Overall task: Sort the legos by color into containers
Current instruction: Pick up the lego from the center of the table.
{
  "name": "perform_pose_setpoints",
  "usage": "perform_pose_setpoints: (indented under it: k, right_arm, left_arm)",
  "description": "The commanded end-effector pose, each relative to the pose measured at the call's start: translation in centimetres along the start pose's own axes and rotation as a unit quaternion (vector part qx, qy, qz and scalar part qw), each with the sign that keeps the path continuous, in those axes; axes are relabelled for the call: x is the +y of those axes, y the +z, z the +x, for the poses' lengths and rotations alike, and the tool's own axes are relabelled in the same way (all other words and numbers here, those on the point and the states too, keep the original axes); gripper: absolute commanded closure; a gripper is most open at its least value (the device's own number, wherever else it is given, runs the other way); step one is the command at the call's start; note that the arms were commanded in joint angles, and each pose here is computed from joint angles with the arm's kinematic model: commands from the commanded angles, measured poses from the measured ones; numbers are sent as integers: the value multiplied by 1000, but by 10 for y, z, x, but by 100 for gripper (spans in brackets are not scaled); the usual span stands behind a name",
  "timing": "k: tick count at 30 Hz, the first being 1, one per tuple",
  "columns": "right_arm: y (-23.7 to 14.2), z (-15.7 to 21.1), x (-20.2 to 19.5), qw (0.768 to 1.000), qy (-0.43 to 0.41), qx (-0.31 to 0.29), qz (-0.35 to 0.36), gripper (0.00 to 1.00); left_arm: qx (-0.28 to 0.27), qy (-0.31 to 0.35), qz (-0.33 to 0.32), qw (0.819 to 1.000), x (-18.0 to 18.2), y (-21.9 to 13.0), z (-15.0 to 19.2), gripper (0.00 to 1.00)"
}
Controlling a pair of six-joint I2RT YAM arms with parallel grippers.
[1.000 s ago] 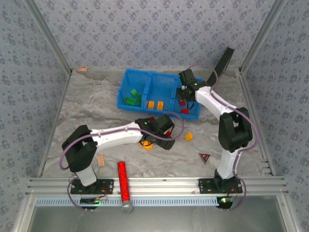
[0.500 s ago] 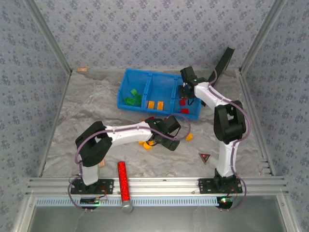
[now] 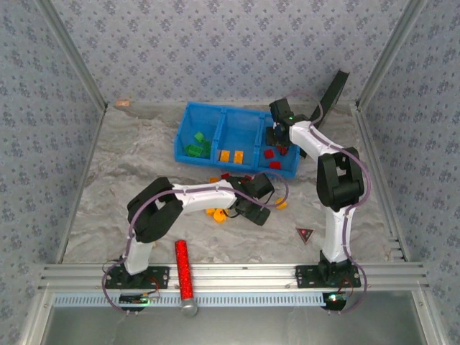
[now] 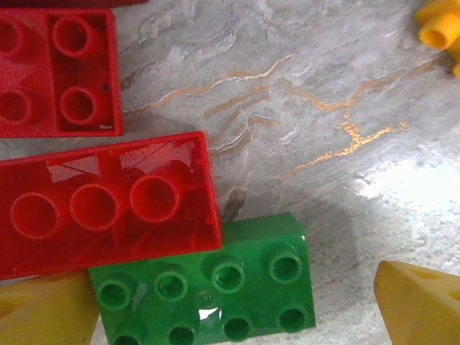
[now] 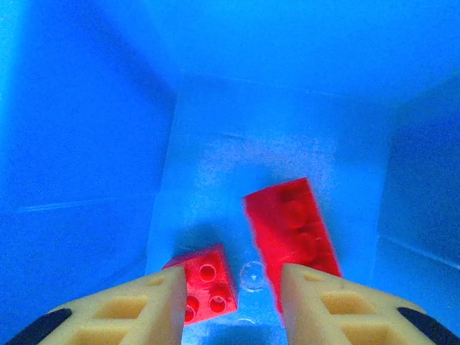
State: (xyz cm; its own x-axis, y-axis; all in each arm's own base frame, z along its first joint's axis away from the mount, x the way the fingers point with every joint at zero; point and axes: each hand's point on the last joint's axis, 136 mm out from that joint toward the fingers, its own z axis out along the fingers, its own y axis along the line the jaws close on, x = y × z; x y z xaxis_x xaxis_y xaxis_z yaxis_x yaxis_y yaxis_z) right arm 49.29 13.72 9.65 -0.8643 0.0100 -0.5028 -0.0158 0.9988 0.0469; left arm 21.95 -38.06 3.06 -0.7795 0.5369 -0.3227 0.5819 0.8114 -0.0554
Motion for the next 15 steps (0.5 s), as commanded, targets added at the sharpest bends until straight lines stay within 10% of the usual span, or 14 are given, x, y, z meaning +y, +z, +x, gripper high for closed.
perform_pose_setpoints:
  k: [1, 15]
  right_arm:
    - [-8, -8, 1, 1000, -8, -5, -10, 60]
    - [-87, 5, 15, 997, -15, -41, -67, 41]
  left_arm:
    - [16, -20, -12, 1000, 6, 5, 1, 4]
    - [43, -55, -14, 997, 20, 20, 6, 27]
